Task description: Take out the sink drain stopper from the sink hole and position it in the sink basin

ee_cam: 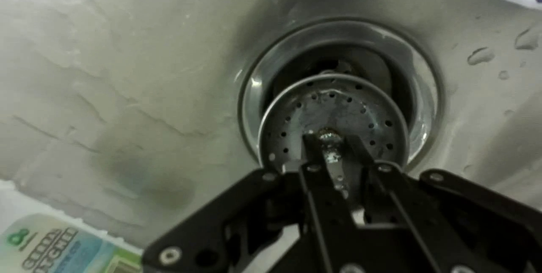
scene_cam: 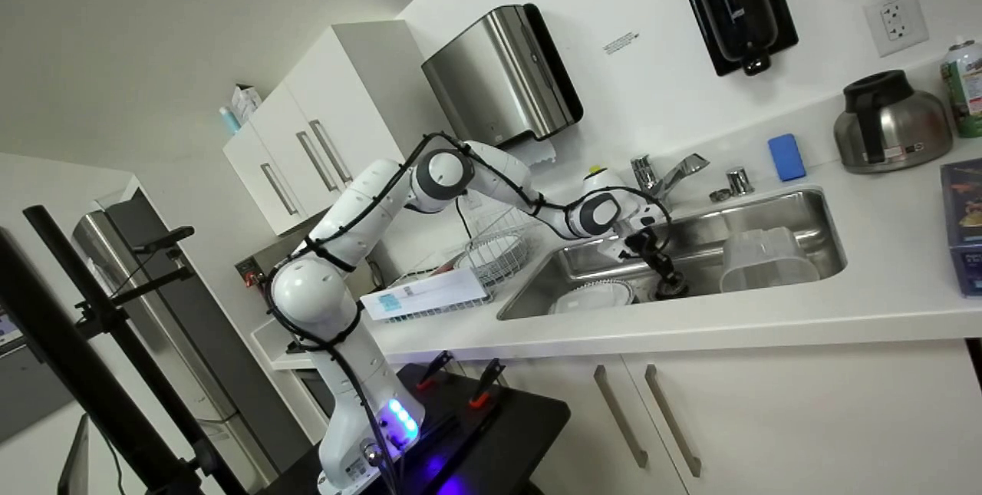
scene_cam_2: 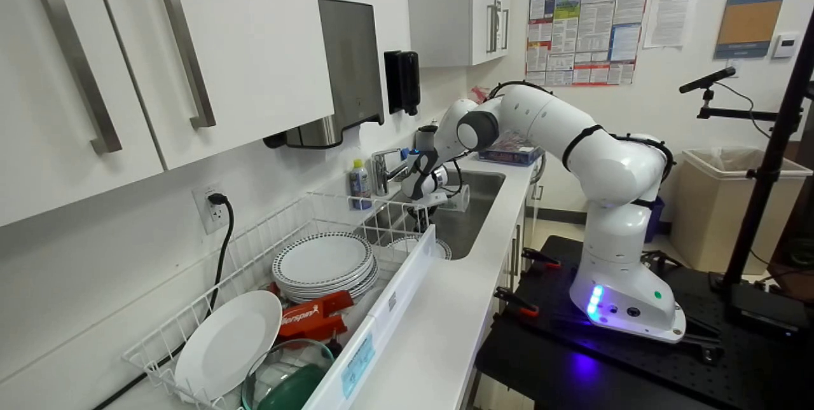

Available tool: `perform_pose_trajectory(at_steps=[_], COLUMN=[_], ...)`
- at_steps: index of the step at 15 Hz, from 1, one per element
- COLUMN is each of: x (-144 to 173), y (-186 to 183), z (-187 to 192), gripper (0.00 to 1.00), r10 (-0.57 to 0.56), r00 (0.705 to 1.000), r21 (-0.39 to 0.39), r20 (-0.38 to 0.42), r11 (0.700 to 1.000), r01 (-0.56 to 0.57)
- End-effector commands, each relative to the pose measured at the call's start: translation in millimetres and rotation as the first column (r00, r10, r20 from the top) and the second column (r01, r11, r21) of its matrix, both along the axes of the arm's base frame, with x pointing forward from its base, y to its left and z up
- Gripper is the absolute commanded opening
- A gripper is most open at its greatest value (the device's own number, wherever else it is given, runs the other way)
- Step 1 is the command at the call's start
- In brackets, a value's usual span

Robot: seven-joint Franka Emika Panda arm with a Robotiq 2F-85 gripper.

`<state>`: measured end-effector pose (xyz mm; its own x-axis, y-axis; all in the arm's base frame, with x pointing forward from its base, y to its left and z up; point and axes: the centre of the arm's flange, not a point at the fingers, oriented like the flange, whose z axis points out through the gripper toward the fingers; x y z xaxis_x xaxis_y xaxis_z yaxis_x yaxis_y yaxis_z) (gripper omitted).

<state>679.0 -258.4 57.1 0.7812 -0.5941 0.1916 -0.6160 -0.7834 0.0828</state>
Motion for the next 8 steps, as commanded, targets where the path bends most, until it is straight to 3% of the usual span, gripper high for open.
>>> perform_pose_trajectory(at_steps=[1, 4, 8], x=[-35, -58, -86], y=[5, -1, -8], z=[57, 74, 74], gripper=[0.05, 0.05, 0.05], r10=[-0.042, -0.071, -0.123], r00=[0.999, 0.994, 0.982], r21=[0.026, -0.004, -0.151], r20=[-0.031, -0.088, -0.147], r11=[0.999, 0.997, 0.983], r01=[0.043, 0.071, 0.101])
